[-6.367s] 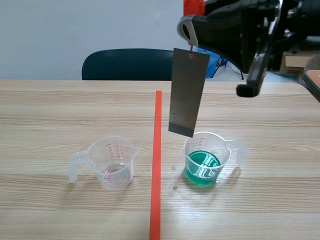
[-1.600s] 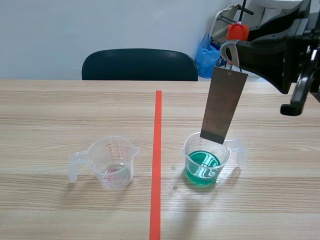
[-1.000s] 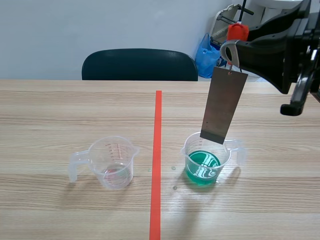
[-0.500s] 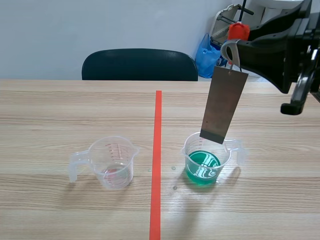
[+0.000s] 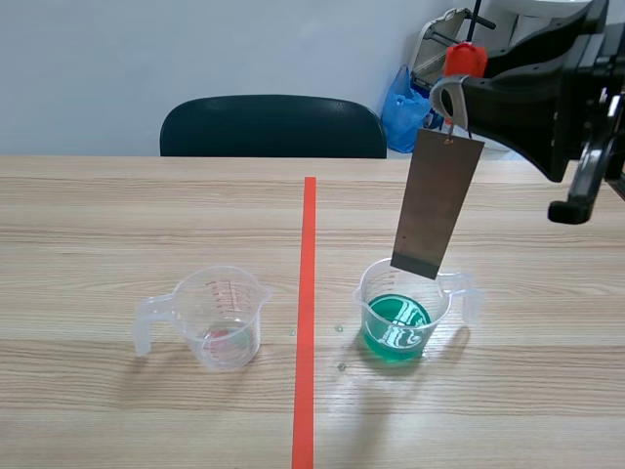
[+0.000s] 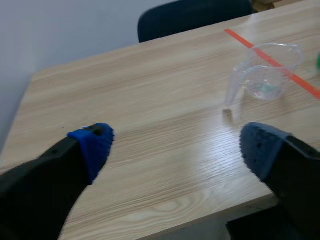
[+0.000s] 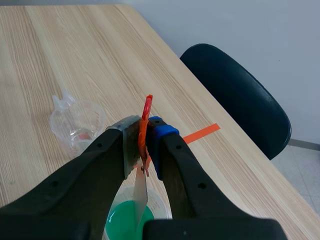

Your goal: Do the redox reaction experiment

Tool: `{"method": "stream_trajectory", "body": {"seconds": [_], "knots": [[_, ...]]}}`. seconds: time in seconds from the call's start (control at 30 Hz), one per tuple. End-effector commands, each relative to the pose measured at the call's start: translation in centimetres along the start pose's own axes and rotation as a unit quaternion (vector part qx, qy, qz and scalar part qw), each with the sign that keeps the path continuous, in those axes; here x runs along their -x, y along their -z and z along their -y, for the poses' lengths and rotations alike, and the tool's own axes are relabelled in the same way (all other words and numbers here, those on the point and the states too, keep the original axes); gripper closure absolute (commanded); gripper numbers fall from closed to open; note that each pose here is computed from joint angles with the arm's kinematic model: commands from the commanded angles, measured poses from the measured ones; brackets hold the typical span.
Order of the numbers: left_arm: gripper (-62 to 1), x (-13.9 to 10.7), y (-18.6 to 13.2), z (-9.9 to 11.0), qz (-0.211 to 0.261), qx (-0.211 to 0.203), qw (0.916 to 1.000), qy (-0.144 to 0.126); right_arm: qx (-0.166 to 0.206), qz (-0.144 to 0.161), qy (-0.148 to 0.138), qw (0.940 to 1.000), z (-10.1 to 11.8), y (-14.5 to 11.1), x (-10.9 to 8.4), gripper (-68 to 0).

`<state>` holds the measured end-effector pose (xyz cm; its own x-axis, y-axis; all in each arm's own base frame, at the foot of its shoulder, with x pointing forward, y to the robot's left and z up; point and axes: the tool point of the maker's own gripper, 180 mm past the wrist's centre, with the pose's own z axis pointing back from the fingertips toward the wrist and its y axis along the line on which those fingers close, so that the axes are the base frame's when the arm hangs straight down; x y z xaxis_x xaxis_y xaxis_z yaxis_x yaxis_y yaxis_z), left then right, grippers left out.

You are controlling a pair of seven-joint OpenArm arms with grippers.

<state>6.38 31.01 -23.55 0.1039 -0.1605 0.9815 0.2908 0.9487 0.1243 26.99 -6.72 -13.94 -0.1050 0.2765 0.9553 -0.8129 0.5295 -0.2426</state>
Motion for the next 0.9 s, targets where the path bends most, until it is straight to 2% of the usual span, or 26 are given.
{"method": "stream_trajectory", "body": {"seconds": [0.0,0.1,0.17,0.3,0.43,0.5,0.63,0.73,0.87], "knots": [[-28.6,-0.6,1.8,-0.4,0.018,0.018,0.9997,-0.004,0.010,0.016,-0.011,0.9998,0.8,-0.1,-1.1,-0.6],[-9.9,-0.5,4.6,-0.4,0.013,0.063,0.9976,-0.024,0.010,0.017,-0.011,0.9998,0.8,-0.1,-1.1,-0.6],[-2.5,-0.5,6.7,0.1,0.012,0.103,0.9939,-0.037,0.010,0.017,-0.011,0.9998,0.8,-0.1,-1.1,-0.6],[-2.3,-1.2,11.3,2.0,0.016,0.198,0.9782,-0.062,0.010,0.017,-0.011,0.9998,0.8,-0.1,-1.1,-0.6],[-2.3,-2.0,15.4,3.9,0.025,0.259,0.9646,-0.041,0.010,0.017,-0.011,0.9998,0.8,-0.1,-1.1,-0.6],[-2.3,-2.4,17.0,4.9,0.031,0.283,0.9579,-0.036,0.010,0.017,-0.011,0.9998,0.8,-0.1,-1.1,-0.6],[-2.3,-3.2,20.2,6.8,0.041,0.311,0.9487,-0.041,0.010,0.017,-0.011,0.9998,0.8,-0.1,-1.1,-0.6],[-2.3,-3.1,22.0,9.3,0.037,0.347,0.9365,-0.037,0.010,0.018,-0.011,0.9997,0.8,-0.1,-1.1,-0.6],[-2.3,-2.8,23.8,13.8,0.031,0.400,0.9151,-0.037,0.010,0.018,-0.011,0.9997,0.8,-0.1,-1.1,-0.6]]}}
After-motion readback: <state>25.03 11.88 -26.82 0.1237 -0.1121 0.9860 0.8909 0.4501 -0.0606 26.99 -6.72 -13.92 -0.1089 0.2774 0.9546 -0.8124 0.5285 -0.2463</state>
